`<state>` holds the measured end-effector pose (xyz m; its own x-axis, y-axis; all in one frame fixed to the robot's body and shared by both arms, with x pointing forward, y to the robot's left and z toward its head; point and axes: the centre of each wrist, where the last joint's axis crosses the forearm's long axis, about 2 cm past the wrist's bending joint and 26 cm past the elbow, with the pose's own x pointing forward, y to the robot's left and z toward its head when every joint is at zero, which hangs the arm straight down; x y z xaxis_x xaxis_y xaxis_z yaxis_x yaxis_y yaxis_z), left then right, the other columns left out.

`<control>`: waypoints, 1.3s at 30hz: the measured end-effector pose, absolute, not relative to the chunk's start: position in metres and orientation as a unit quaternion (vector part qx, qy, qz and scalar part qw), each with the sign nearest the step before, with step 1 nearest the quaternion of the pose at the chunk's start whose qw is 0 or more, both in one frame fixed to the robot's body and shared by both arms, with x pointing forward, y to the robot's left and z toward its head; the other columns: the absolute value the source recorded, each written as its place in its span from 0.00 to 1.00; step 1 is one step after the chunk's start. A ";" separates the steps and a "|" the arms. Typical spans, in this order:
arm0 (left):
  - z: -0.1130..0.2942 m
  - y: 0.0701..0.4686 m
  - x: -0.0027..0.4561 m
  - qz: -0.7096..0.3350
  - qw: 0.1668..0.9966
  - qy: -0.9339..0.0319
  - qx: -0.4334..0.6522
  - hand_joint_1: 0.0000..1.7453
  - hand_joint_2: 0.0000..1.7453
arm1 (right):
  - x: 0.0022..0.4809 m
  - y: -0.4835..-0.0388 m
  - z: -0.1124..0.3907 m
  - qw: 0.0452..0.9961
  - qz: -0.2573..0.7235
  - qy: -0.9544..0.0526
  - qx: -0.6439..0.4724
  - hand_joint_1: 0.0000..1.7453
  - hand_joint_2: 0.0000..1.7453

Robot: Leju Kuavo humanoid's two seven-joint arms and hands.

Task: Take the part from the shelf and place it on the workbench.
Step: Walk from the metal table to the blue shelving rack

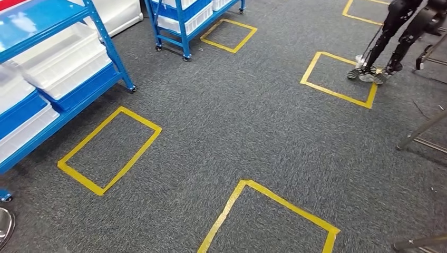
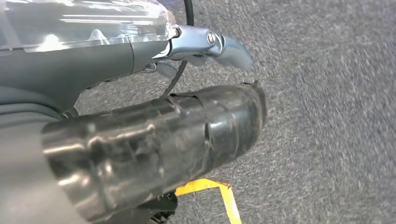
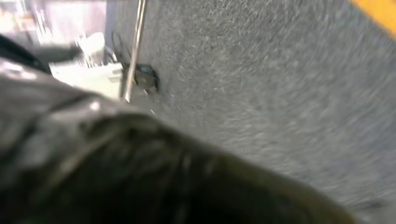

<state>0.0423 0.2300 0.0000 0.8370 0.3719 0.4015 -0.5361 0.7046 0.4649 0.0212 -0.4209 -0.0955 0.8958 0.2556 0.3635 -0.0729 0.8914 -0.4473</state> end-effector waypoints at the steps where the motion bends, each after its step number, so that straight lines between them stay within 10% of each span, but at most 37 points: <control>1: 0.000 0.230 0.043 0.252 0.912 -0.140 0.290 0.00 0.00 | 0.022 -0.412 -0.098 0.950 0.094 -0.218 -0.201 0.00 0.00; 39: -0.009 0.220 0.051 0.315 0.917 -0.115 0.215 0.00 0.00 | 0.007 -0.379 -0.107 0.964 0.113 -0.199 -0.132 0.00 0.00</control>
